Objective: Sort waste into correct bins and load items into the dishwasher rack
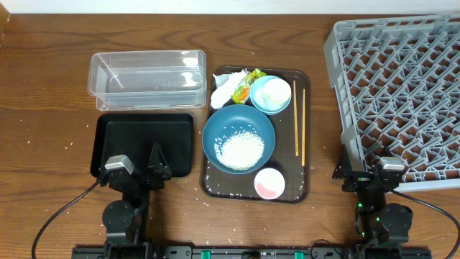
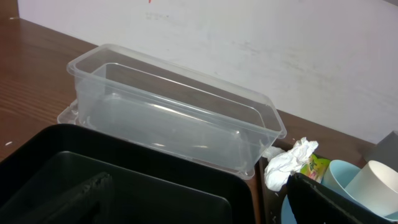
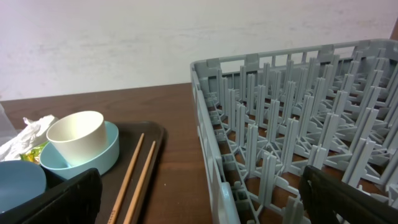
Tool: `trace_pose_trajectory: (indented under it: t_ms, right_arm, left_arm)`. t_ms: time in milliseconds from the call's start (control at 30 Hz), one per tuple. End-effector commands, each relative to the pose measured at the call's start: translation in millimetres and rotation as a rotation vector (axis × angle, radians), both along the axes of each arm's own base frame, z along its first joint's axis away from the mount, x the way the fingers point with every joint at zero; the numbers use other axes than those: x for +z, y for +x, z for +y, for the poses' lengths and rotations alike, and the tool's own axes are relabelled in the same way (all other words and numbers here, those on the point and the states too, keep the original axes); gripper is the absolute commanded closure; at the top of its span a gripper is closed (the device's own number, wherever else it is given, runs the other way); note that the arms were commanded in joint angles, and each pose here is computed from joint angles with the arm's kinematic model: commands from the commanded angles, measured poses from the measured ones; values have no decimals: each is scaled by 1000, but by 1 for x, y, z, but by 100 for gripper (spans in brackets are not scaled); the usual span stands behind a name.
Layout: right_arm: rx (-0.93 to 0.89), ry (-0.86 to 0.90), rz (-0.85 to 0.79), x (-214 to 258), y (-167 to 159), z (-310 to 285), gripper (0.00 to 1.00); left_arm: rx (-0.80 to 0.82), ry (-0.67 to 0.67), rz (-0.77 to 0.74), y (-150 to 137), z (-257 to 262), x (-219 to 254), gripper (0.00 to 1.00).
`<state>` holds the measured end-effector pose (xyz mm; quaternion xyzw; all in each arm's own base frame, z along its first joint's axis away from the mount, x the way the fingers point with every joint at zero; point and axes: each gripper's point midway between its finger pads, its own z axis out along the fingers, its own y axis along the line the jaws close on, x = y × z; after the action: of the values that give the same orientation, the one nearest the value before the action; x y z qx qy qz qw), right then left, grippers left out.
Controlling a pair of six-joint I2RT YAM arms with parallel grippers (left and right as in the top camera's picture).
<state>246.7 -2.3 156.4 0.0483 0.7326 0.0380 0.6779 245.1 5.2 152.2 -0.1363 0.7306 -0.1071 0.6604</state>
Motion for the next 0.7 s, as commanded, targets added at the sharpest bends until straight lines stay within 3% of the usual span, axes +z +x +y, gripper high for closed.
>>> trace_pose_trajectory:
  t_ms: [0,667]
  right_arm:
    - [-9,-12,8,-2,0,-1,1]
    - [-9,-12,8,-2,0,-1,1]
  left_arm:
    - [-3,24,48,-1,0,-15,9]
    - [-4,23,62,-1,0,-18,9]
